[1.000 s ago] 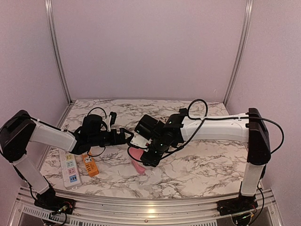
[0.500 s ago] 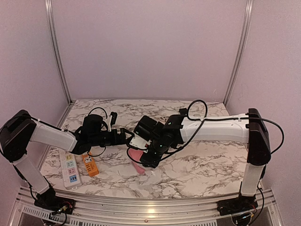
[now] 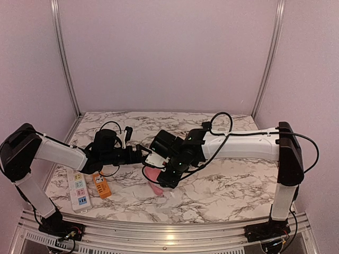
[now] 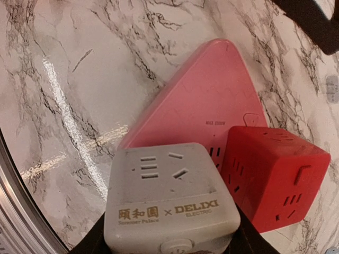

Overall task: Insert the plug
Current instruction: Insert the plug into the socket slot.

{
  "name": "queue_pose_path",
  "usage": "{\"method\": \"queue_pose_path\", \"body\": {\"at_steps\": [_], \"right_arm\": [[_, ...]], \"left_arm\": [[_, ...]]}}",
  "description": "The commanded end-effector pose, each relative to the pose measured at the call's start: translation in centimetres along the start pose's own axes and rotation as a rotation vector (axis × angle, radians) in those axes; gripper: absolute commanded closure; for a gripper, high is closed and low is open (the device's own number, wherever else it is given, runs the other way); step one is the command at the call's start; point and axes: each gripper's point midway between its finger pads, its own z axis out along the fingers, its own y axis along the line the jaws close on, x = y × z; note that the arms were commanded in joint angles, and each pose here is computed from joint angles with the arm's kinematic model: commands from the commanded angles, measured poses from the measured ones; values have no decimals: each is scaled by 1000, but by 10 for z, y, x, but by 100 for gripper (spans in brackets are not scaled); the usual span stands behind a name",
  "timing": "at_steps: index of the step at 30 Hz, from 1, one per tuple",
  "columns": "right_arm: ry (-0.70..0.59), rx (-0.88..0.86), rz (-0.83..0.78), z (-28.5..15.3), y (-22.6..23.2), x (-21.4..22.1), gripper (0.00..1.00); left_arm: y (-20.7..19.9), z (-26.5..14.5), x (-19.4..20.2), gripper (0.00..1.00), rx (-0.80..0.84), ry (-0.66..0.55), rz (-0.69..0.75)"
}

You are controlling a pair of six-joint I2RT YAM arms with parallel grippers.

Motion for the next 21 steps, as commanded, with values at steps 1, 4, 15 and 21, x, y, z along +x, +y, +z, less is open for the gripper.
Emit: {"method": "queue_pose_path", "body": {"at_steps": [1, 4, 15, 21], "right_arm": [[-23, 10, -21, -2, 2, -13, 74], [-8, 6, -22, 1, 3, -10, 74], [43, -13, -39, 9, 6, -3, 74], [61, 5, -24, 11, 3, -2, 75]], "left_arm": [[-3, 3, 1, 1, 7, 8, 6], [-3, 3, 1, 1, 7, 8, 7], [-1, 4, 3, 1, 4, 13, 10], [1, 3, 5, 1, -3, 14, 14]]}}
